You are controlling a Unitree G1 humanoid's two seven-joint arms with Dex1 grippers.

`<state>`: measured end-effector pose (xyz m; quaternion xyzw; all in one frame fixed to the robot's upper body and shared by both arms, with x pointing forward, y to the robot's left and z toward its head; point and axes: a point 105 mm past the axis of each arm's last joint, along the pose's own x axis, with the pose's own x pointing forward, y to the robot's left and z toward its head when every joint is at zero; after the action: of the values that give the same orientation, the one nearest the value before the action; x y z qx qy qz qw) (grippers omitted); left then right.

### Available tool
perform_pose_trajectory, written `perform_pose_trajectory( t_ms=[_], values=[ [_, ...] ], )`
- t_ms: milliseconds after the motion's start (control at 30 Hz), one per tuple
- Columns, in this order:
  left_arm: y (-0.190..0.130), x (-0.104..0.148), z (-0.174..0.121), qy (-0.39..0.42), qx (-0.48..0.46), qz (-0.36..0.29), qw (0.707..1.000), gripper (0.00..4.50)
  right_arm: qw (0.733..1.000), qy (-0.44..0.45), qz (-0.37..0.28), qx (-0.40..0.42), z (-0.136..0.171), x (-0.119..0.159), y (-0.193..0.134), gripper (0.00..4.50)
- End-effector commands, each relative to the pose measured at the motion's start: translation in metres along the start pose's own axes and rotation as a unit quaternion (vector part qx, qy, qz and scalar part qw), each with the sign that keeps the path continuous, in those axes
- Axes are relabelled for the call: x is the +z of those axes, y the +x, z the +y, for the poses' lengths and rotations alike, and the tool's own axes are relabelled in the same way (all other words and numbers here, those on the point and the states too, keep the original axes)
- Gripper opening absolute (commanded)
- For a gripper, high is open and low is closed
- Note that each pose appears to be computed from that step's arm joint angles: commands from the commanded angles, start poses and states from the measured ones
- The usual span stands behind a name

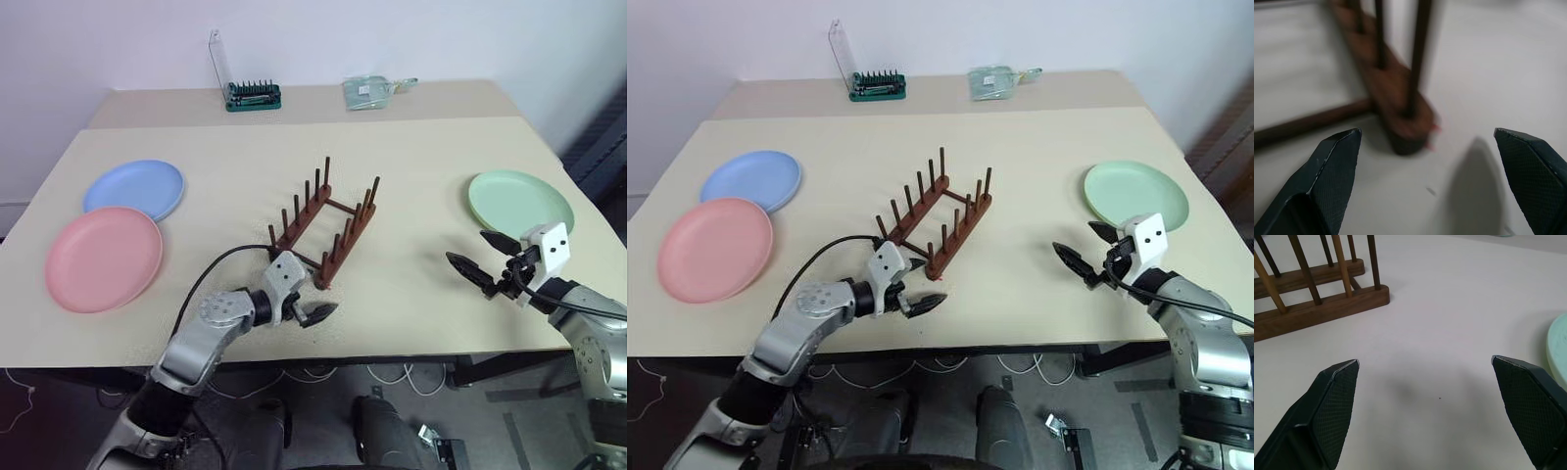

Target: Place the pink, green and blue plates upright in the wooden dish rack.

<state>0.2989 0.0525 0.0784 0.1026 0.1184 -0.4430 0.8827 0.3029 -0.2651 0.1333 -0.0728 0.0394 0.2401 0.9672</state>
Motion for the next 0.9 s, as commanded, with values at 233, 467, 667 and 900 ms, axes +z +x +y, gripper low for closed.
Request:
perform_pose_trajectory(
  t_ms=[233, 467, 667, 900],
  values=[
    [0.009, -0.004, 0.010, -0.037, 0.068, 0.000, 0.997, 2.72, 0.999, -0.031, -0.030, -0.010, 0.002, 0.024, -0.003, 4.50],
    [0.006, -0.006, 0.013, -0.024, 0.064, -0.003, 0.998, 0.76, 0.999, -0.032, -0.027, -0.004, 0.004, 0.026, -0.001, 4.50],
    [-0.015, 0.008, 0.010, 0.045, -0.063, -0.054, 0.996, 0.76, 0.999, -0.033, -0.003, 0.022, 0.012, 0.019, -0.002, 4.50],
    [-0.021, 0.002, 0.016, 0.118, -0.182, -0.027, 0.976, 0.76, 0.999, -0.029, 0.012, 0.038, 0.018, 0.010, -0.003, 4.50]
  ],
)
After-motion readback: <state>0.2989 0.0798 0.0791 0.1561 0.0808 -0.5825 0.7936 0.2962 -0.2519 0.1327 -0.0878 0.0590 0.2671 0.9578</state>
